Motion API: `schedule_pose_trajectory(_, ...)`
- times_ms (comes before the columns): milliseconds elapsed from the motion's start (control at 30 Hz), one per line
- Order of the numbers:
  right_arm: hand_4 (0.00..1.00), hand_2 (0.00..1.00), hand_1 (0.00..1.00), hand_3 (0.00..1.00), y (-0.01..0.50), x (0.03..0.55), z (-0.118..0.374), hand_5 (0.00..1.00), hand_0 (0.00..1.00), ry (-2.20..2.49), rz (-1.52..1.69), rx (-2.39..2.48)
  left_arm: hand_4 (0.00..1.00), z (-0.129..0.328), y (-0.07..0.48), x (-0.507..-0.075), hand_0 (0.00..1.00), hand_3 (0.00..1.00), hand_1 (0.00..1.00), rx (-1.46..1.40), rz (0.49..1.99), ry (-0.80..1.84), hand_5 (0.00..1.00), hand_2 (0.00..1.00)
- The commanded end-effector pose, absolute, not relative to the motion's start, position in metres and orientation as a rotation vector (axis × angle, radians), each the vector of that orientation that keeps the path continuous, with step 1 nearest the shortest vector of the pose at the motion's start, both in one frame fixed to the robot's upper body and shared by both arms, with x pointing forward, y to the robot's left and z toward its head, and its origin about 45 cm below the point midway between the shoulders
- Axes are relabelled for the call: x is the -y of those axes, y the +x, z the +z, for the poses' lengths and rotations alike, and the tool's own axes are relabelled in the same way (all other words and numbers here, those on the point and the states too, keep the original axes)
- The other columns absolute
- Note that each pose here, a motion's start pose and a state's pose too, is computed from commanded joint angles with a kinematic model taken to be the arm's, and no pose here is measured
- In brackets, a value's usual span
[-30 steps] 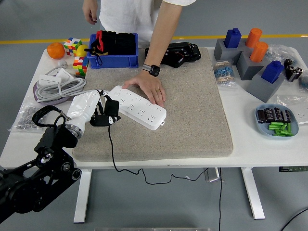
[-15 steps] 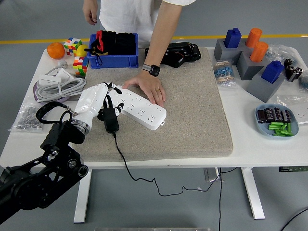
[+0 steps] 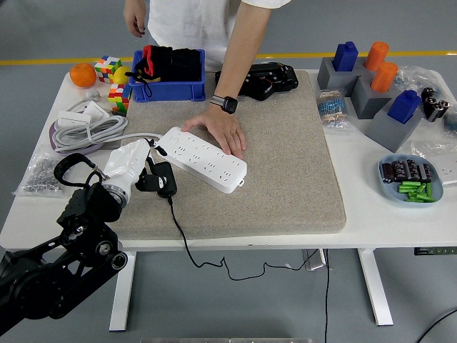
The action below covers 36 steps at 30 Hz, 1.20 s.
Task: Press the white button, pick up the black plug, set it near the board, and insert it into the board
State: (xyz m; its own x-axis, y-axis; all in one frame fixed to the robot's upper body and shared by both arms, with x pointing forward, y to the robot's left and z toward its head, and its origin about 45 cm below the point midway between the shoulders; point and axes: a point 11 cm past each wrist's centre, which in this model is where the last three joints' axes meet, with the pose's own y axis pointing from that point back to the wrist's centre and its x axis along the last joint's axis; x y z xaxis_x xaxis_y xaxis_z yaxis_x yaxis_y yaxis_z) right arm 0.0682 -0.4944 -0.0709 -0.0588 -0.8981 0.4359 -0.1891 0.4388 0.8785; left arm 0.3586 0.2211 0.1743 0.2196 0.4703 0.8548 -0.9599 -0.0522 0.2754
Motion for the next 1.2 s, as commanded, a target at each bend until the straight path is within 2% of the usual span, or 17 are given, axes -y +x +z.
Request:
schedule_pose_trajectory(167,0.644,0.548,0.529,0.542,0.068,0.494,-0.071,0.373,0.573,0.991,-0.773,1.544,0.939,0.177,0.358,-0.221,0.697,0.991,0.85,0.606,1.304,1.022,0.998,0.94)
schedule_pose_trajectory(200,0.644,0.548,0.533,0.542,0.068,0.494,-0.071,0.375,0.572,0.991,-0.773,1.544,0.918,0.176,0.358,-0.221,0.761,0.998,0.888,0.603,1.305,1.022,0.998,0.96)
schedule_pose_trajectory(567,0.644,0.547,0.53,0.542,0.065,0.494,-0.072,0.374,0.571,0.986,-0.778,1.542,0.909,0.169,0.354,-0.209,0.764,0.998,0.885,0.651,1.208,1.072,0.998,0.958)
schedule_pose_trajectory(600,0.644,0.547,0.529,0.543,0.064,0.494,-0.072,0.371,0.57,0.985,-0.779,1.542,0.916,0.168,0.354,-0.208,0.664,0.976,0.809,0.656,1.195,1.08,0.998,0.902)
schedule_pose_trajectory(933,0.643,0.546,0.53,0.543,0.065,0.494,-0.072,0.371,0.571,0.988,-0.78,1.545,0.914,0.152,0.359,-0.196,0.633,0.972,0.789,0.716,1.049,1.18,0.998,0.89)
schedule_pose_trajectory(1200,0.644,0.545,0.529,0.544,0.065,0.495,-0.071,0.37,0.572,0.985,-0.78,1.548,0.905,0.142,0.366,-0.203,0.608,0.967,0.765,0.735,1.011,1.255,0.998,0.866)
